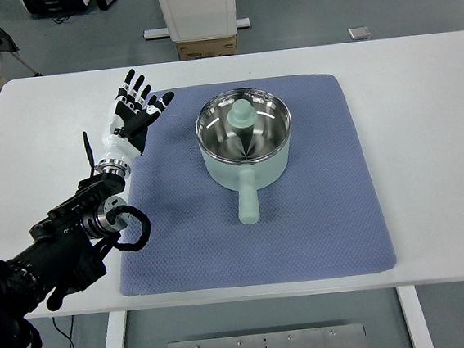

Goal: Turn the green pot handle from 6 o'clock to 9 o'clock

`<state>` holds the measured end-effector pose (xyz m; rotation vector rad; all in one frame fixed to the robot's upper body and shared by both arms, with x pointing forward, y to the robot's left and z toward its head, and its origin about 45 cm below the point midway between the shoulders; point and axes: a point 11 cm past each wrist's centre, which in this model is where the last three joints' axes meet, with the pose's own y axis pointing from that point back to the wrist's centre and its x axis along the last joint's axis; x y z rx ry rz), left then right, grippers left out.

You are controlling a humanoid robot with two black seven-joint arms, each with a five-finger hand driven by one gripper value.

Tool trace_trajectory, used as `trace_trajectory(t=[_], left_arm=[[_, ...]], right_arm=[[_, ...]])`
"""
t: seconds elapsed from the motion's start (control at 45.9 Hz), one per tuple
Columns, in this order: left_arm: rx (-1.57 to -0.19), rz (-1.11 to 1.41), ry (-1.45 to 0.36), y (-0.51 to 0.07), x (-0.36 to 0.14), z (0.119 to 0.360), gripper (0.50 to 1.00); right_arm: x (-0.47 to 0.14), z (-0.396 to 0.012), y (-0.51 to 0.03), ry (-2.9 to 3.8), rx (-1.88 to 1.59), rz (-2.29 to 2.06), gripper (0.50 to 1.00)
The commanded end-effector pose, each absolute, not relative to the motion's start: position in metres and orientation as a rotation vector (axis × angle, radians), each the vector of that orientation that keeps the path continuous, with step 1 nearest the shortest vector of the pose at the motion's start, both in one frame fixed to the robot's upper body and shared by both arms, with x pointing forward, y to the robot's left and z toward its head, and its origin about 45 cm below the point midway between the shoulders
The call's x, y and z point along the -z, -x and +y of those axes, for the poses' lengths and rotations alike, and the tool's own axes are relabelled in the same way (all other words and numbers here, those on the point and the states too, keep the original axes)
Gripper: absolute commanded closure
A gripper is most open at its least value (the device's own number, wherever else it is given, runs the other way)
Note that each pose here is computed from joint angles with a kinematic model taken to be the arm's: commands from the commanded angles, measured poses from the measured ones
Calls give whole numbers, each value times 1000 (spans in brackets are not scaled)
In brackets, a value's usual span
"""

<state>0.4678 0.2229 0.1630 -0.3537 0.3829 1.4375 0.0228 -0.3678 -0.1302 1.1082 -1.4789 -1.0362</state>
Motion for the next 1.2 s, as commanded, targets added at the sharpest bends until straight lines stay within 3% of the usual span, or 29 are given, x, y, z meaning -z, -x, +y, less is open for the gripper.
trace_trajectory(t=[0.0, 1.175], left_arm=[[-1438, 384, 355, -468, -163, 223, 500], [-1440, 371, 361, -471, -169, 224, 500]], right_arm=[[130, -368, -23, -1109, 1035, -1477, 500], [130, -368, -23, -1108, 1036, -1479, 500]])
